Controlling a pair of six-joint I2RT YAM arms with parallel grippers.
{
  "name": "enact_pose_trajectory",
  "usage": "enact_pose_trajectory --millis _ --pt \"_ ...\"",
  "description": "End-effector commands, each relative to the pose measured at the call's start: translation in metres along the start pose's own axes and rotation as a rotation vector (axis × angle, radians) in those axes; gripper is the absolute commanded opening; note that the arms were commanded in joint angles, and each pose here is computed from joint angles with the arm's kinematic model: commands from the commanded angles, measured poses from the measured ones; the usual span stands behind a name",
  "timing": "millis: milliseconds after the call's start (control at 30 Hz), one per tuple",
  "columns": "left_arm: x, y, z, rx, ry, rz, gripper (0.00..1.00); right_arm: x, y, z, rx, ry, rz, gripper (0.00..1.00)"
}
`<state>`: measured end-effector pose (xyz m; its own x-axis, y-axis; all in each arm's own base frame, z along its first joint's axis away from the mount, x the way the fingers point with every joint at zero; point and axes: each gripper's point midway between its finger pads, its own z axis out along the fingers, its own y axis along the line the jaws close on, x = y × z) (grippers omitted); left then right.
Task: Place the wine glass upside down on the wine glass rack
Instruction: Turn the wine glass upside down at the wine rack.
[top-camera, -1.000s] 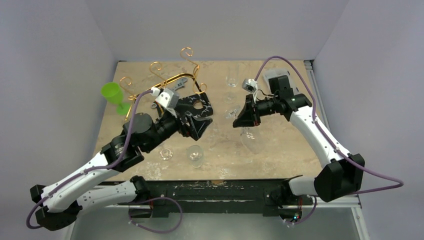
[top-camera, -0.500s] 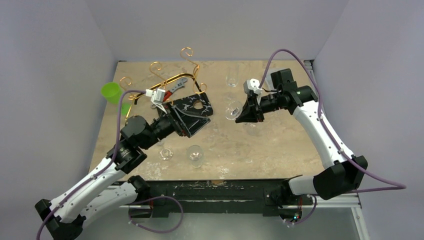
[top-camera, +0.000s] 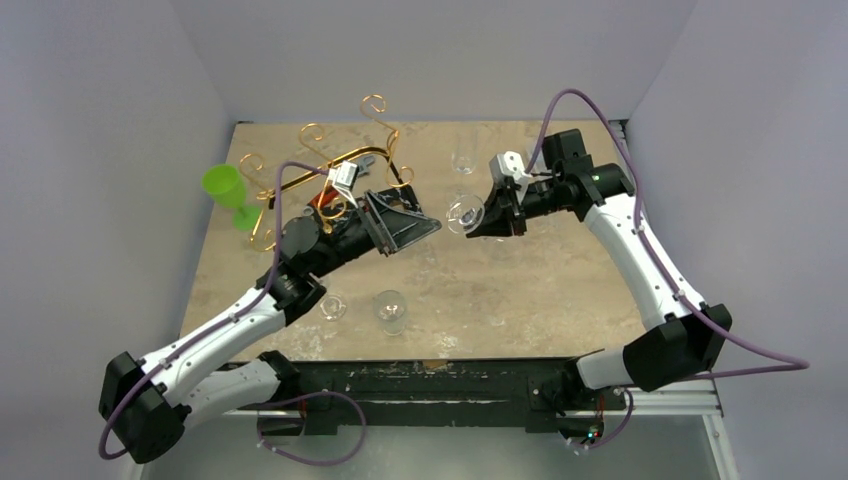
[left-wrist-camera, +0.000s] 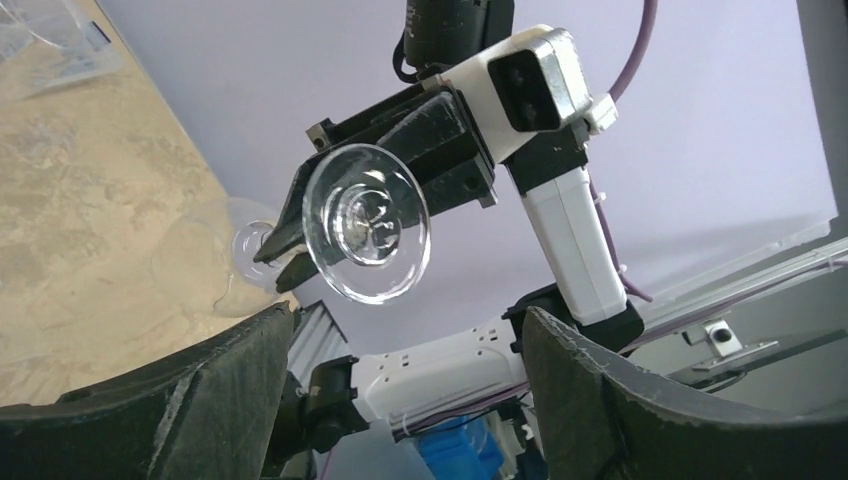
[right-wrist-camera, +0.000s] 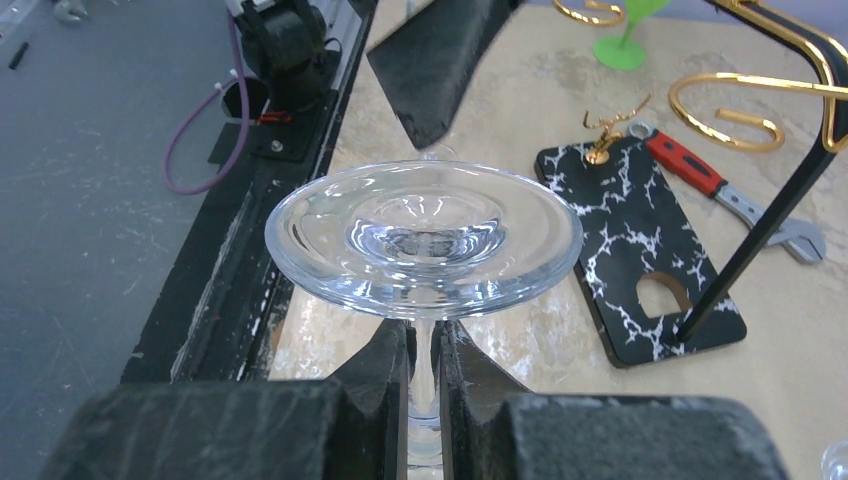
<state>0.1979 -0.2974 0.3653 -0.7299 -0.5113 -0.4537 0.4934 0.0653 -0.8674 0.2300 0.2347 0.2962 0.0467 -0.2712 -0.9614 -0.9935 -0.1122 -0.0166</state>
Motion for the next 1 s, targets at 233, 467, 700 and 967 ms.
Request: enact_pose_trajectory --millis 233,467,700,967 --pt "-0.011 -0.022 0.019 0.115 -0.021 -0.094 0.74 -0.052 0.02 -0.003 -0.102 -0.166 -0.15 0.0" --pt "-0.003 -0.026 0.03 0.124 0.02 -0.124 0.66 -0.047 0.016 -0.001 -0.107 -0.167 -0.139 0.0" --pt "0.0 -0.033 0.037 0.148 0.043 -0.147 0.51 -0.039 0.017 0.004 -0.106 -0.145 -0.143 0.0" --pt "0.002 -0.031 0.039 0.127 0.042 -0.171 0.43 -0.034 0.023 0.006 -0.117 -0.141 -0.169 0.0"
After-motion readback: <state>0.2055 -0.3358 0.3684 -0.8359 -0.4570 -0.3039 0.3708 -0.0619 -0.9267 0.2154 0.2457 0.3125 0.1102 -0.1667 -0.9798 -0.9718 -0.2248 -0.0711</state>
